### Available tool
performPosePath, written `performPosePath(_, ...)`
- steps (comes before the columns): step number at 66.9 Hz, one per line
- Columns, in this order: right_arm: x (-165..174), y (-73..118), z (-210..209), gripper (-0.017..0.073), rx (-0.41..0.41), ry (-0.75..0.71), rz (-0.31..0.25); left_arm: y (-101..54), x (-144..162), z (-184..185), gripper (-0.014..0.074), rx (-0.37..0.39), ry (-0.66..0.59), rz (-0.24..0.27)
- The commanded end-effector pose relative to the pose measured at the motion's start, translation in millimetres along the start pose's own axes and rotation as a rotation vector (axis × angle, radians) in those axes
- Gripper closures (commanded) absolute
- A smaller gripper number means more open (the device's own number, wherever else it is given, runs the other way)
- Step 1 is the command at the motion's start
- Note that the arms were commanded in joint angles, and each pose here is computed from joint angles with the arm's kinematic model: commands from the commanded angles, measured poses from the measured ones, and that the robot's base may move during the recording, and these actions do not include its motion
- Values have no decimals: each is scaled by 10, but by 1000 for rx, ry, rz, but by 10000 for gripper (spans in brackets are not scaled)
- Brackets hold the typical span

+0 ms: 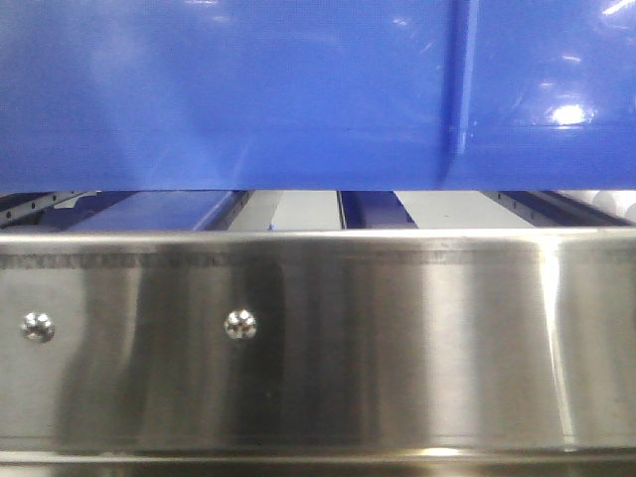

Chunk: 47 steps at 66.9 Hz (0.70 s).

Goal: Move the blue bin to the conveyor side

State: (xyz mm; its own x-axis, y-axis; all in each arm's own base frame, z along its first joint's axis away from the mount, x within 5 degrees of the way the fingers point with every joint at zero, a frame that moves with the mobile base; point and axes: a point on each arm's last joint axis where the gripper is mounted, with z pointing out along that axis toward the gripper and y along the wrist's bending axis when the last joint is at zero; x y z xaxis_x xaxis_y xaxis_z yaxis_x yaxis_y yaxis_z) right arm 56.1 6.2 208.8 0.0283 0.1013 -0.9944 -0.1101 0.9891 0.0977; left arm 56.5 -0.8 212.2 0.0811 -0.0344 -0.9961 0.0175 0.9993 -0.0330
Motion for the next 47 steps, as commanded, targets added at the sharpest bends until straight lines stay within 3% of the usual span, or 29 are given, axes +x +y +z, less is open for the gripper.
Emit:
performPosePath(1, -3, -1, 0, 638, 1, -4, 1, -2, -26, -3, 612, 3, -22, -9)
performPosePath(47, -27, -1, 0, 638, 2, -30, 1, -1, -36, -4, 612, 3, -34, -9)
